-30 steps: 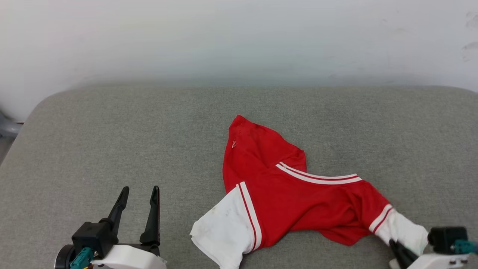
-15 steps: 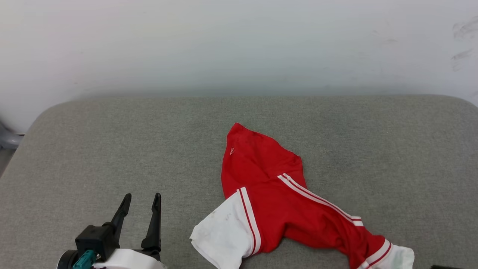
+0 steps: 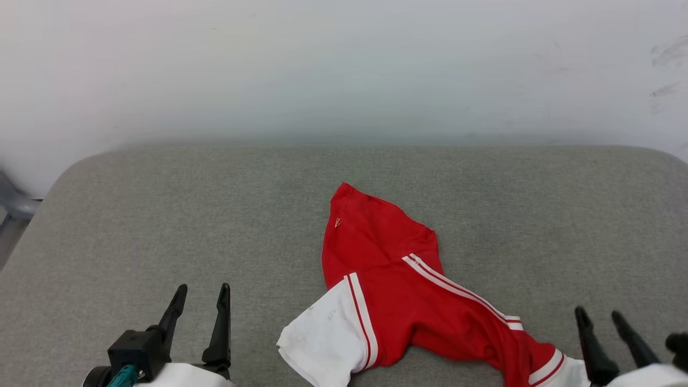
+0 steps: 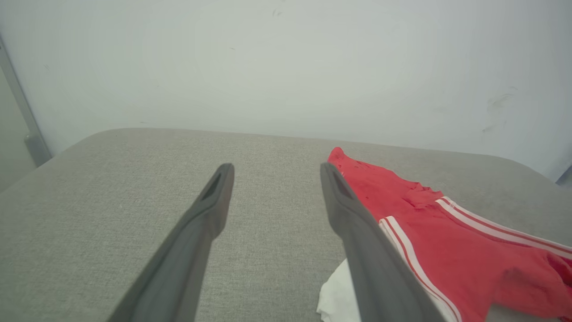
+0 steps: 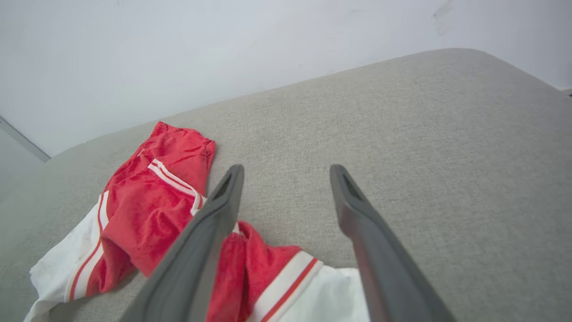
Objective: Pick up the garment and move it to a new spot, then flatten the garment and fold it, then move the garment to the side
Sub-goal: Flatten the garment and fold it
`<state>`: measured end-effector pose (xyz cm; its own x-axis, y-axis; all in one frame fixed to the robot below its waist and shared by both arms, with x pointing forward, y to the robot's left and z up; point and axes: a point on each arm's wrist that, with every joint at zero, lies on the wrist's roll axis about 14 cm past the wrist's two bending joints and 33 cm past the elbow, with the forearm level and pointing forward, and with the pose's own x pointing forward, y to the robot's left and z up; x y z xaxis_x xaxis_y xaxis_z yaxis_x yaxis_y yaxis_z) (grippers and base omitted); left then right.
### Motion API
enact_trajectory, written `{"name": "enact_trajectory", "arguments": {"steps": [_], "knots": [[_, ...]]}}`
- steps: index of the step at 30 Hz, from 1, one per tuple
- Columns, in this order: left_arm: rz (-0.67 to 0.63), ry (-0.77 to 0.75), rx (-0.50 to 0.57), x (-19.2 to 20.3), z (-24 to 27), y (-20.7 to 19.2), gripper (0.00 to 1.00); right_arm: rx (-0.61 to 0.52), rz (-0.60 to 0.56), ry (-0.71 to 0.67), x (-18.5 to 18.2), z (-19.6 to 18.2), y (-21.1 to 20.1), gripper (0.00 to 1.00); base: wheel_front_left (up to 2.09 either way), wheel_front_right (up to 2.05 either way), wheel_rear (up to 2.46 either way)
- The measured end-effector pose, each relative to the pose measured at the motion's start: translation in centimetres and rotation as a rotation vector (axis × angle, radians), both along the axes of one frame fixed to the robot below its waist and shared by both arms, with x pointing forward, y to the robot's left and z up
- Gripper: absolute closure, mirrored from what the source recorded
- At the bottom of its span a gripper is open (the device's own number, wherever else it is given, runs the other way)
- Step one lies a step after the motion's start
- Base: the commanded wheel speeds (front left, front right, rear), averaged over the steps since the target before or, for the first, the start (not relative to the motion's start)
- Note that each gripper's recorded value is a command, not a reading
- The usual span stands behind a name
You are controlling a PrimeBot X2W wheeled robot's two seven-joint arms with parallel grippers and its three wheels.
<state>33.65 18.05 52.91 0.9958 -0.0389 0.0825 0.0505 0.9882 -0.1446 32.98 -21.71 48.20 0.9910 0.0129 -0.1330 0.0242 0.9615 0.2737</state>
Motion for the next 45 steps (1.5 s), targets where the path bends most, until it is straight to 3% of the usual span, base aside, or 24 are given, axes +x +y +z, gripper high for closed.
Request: {"name": "enact_trajectory", "arguments": {"steps": [10,20,28,34,35,36,40,45], "knots": [[0.018,-0.019,-0.001,0.4,0.5,0.6,0.0,-0.053,0.106,0.169,6.3,-0.3,-0.1,0.0,0.0,0.0,0.0],[0.036,-0.016,-0.014,2.9,0.0,1.1,0.0,-0.182,0.419,0.478,13.3,-3.2,7.9,0.0,0.0,0.0,0.0],[0.077,0.034,-0.023,4.1,-1.9,2.4,0.0,-0.282,0.646,0.703,14.3,-8.0,13.5,0.0,0.0,0.0,0.0],[0.111,0.054,-0.024,3.9,-2.6,3.3,0.0,-0.278,0.707,0.885,12.8,-11.6,14.2,0.0,0.0,0.0,0.0],[0.113,0.053,-0.024,3.9,-2.6,3.4,0.0,-0.278,0.711,0.895,12.8,-11.7,14.3,0.4,0.0,0.0,0.0],[0.12,0.053,-0.023,3.9,-2.7,3.6,0.0,-0.271,0.715,0.908,12.8,-11.8,14.3,1.0,0.0,0.0,0.0],[0.128,0.047,-0.026,3.7,-2.6,3.8,0.0,-0.249,0.722,0.832,13.9,-10.6,15.4,1.0,0.0,0.0,0.0],[0.136,0.031,-0.024,3.2,-2.1,4.1,0.0,-0.242,0.674,0.579,17.7,-5.5,16.2,1.0,0.0,0.0,0.0]]}}
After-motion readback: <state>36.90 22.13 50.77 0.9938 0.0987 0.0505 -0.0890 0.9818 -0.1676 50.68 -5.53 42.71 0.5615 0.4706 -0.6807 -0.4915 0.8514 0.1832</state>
